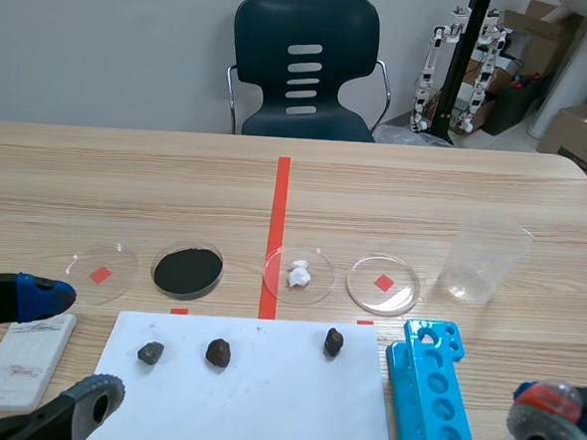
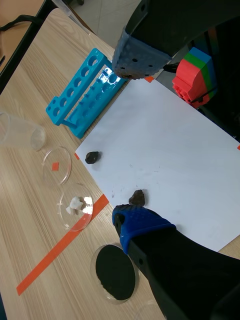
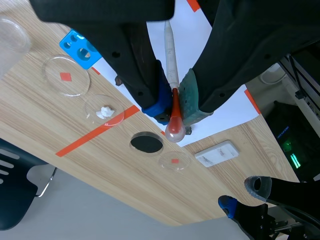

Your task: Draw acid from the petri dish

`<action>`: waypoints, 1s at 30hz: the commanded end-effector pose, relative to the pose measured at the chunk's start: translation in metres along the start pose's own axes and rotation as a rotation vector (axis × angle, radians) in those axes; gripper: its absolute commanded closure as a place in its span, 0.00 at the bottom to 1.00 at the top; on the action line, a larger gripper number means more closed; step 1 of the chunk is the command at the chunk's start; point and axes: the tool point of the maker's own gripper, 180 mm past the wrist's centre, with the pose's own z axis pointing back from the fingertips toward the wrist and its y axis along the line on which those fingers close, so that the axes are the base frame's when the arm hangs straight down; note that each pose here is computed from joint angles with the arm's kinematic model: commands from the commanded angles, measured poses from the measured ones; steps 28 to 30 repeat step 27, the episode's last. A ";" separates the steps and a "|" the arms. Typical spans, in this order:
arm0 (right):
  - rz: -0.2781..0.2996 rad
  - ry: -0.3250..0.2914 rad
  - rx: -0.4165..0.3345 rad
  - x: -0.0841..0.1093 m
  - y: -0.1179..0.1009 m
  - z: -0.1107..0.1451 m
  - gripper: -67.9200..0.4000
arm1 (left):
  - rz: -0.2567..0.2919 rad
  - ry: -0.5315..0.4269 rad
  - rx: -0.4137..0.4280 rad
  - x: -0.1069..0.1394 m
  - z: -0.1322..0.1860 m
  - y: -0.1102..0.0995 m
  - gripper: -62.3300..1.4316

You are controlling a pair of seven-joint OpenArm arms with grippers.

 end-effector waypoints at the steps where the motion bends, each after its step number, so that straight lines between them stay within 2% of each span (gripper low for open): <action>1: 0.004 -0.043 -0.003 0.009 -0.002 -0.002 0.93 | 0.002 -0.035 -0.002 0.009 -0.001 -0.001 0.15; 11: 0.004 -0.083 -0.003 0.016 -0.002 -0.002 0.93 | 0.002 -0.035 -0.002 0.009 -0.001 -0.001 0.15; 30: 0.004 -0.084 -0.003 0.016 -0.002 -0.002 0.93 | 0.002 -0.035 -0.002 0.009 -0.001 -0.001 0.15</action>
